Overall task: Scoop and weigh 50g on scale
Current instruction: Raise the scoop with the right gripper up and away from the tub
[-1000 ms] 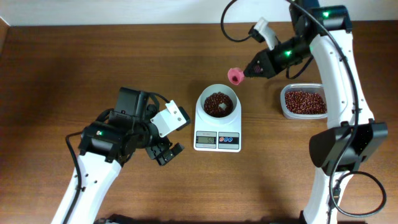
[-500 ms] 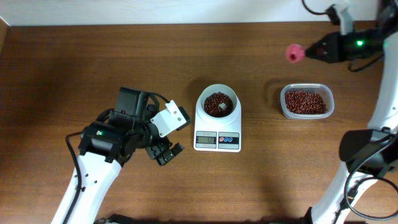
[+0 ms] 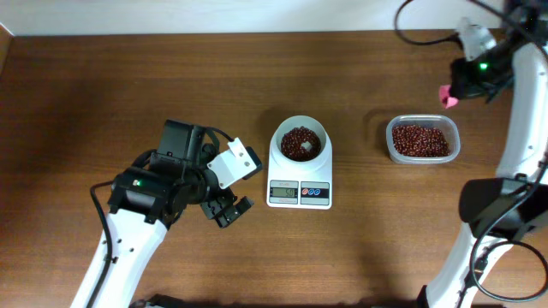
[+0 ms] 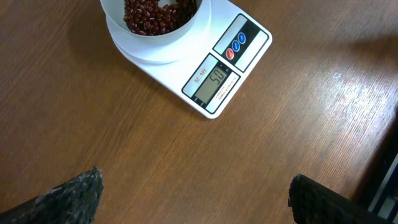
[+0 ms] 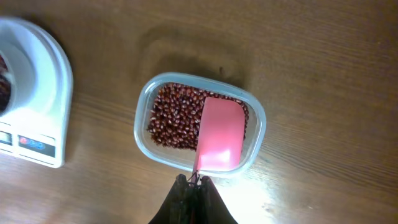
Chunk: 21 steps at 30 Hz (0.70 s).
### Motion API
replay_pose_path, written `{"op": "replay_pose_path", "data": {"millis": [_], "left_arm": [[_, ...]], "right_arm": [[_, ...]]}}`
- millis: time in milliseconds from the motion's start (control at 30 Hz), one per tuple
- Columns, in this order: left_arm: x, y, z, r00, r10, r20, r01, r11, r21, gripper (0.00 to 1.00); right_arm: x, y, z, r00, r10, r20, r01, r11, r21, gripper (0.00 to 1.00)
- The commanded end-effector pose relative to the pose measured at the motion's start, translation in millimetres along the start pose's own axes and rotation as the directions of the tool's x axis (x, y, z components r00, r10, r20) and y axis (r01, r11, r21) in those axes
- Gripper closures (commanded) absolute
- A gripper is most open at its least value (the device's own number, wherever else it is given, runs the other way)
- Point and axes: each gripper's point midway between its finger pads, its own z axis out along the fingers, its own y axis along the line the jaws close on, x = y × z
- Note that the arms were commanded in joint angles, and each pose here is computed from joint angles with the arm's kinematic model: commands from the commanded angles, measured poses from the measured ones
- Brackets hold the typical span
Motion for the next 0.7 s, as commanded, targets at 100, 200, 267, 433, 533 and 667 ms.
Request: {"op": "replay_pose_path", "data": {"millis": [100, 200, 267, 433, 533, 667], "left_arm": [[-5.9, 2.9, -6.8, 1.0, 0.013, 0.023, -0.013, 1.0, -0.017, 0.01], [-5.9, 2.9, -6.8, 1.0, 0.013, 0.023, -0.013, 1.0, -0.017, 0.01], [-5.9, 2.9, -6.8, 1.0, 0.013, 0.023, -0.013, 1.0, -0.017, 0.01], [-5.9, 2.9, -6.8, 1.0, 0.013, 0.023, -0.013, 1.0, -0.017, 0.01], [-5.9, 2.9, -6.8, 1.0, 0.013, 0.023, -0.013, 1.0, -0.017, 0.01], [-5.9, 2.9, -6.8, 1.0, 0.013, 0.023, -0.013, 1.0, -0.017, 0.01]], "right_arm": [[19.3, 14.9, 23.8, 0.986, -0.056, -0.158, 0.067, 0.996, 0.067, 0.96], [21.8, 15.3, 26.7, 0.984, -0.055, -0.17, 0.066, 0.996, 0.062, 0.96], [22.1, 14.3, 26.6, 0.983, -0.055, -0.173, 0.068, 0.995, 0.069, 0.96], [22.6, 11.6, 24.2, 0.979, -0.059, -0.196, 0.088, 0.986, 0.139, 0.96], [22.6, 12.6, 14.3, 0.983, -0.06, -0.173, 0.086, 0.985, 0.147, 0.96], [20.9, 19.6, 6.8, 0.988, -0.063, -0.139, 0.08, 0.989, 0.121, 0.96]]}}
